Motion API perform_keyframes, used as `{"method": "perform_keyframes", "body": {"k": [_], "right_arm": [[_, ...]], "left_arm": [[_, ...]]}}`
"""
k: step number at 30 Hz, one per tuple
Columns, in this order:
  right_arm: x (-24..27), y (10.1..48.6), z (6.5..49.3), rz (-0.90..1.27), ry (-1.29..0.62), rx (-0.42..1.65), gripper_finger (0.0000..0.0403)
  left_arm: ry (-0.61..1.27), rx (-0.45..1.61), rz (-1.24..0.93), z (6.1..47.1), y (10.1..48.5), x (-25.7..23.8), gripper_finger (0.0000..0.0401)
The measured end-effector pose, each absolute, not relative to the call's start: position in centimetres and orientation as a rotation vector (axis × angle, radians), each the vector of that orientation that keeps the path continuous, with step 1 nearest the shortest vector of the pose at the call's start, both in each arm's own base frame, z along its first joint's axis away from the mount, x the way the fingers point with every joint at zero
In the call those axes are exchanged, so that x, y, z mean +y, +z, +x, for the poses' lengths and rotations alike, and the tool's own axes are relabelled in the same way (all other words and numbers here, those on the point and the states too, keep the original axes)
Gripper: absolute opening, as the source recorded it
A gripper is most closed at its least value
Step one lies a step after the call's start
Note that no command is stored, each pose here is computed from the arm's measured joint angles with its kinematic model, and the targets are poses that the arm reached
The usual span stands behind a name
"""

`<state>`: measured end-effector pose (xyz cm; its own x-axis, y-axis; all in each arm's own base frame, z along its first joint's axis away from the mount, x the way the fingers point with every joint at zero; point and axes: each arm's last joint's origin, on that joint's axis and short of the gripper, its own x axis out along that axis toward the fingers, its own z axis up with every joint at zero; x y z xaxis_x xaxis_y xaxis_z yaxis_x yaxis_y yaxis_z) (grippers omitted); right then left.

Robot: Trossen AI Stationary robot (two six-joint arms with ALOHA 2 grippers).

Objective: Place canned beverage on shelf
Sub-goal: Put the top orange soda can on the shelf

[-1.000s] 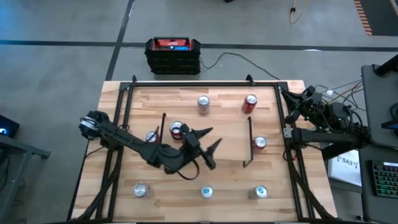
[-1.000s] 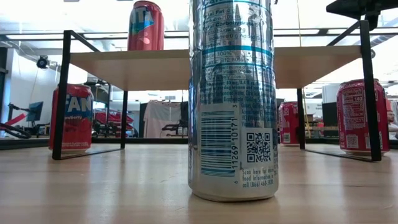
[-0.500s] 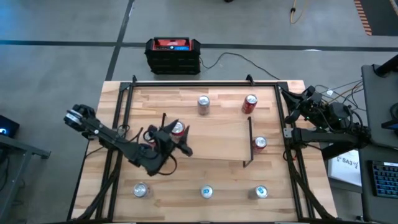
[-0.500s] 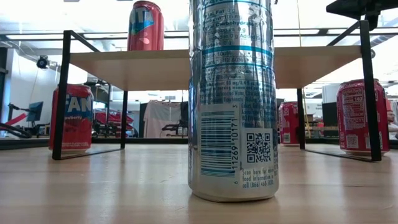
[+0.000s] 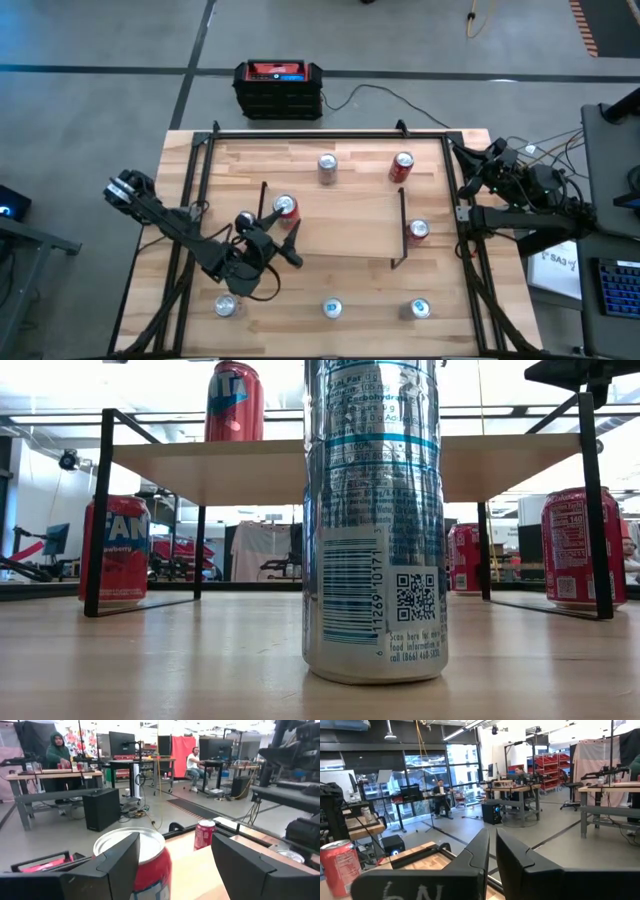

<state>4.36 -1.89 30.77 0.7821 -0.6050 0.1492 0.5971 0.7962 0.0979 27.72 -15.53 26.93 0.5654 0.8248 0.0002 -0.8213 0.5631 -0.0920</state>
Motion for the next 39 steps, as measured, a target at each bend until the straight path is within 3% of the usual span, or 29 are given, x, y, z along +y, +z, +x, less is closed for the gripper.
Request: {"method": "perform_keyframes", "body": {"k": [9,16,28,39], "right_arm": [[-1.9,30.8,4.4,0.046,-0.649,-0.177,0.0022],[-1.9,30.8,4.4,0.046,-0.649,-0.177,0.0022],[-1.9,30.8,4.4,0.046,-0.650,-0.177,0.0022],[-1.9,30.8,4.4,0.046,-0.649,-0.177,0.0022]], "left_arm": [[0.977,-0.090,-0.162,27.1,26.3,-15.2,0.0231],[0.959,-0.010,-0.025,27.6,26.8,-15.5,0.0231],[0.987,-0.013,-0.012,28.2,25.1,-15.9,0.0231],[0.870,-0.023,-0.063,27.6,26.7,-18.4,0.0231]]}}
